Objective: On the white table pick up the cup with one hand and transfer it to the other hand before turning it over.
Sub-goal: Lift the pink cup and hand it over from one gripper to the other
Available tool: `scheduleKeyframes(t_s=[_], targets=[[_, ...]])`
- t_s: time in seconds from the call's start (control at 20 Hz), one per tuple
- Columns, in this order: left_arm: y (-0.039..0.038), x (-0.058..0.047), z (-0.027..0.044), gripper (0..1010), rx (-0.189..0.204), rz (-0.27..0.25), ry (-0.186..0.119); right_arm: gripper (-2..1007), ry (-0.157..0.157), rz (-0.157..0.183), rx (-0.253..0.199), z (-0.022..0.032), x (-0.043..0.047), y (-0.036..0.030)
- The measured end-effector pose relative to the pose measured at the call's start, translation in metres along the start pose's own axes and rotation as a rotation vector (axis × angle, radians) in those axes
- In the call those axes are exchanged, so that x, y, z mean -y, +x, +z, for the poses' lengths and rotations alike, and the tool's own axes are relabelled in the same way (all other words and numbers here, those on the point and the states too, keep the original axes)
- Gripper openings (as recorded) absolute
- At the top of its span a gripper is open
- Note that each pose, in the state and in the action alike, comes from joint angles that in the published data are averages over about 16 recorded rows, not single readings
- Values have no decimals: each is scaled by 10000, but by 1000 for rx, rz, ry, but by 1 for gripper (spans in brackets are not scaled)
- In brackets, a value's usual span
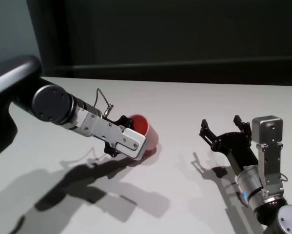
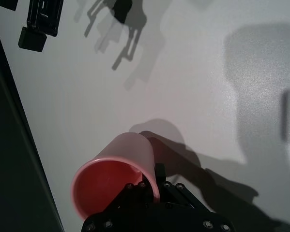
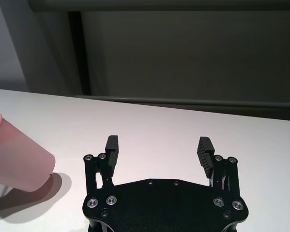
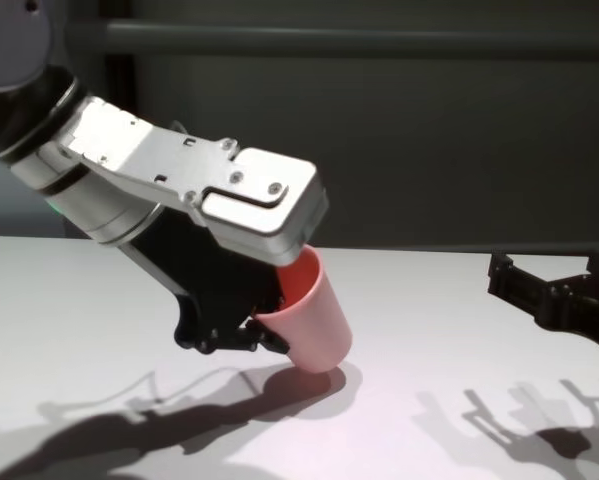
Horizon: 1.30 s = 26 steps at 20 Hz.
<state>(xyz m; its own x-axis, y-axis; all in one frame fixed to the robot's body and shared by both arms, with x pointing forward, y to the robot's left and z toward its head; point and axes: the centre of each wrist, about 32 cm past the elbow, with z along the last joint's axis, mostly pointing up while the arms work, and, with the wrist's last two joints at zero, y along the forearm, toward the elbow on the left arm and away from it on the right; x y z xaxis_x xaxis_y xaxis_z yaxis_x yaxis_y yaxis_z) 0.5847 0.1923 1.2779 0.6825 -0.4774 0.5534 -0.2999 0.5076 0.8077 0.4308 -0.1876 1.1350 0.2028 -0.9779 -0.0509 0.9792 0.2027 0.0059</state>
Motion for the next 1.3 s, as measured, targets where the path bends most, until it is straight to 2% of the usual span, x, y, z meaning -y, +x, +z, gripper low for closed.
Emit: scheduleKeyframes(t_s=[0.3,0.75,1.0,1.3], targets=[[-109,11,-89,52,-89,85,-92,1002,0,0,0,0,0,0],[-276,82,-205,47,-249,258,-263,1002,0,0,0,0,0,0],[-357,173,-225,47,-343,360,-365,1002,0,0,0,0,0,0],[-433,313,-214,47,-456,470,-478,1002,0,0,0,0,0,0]])
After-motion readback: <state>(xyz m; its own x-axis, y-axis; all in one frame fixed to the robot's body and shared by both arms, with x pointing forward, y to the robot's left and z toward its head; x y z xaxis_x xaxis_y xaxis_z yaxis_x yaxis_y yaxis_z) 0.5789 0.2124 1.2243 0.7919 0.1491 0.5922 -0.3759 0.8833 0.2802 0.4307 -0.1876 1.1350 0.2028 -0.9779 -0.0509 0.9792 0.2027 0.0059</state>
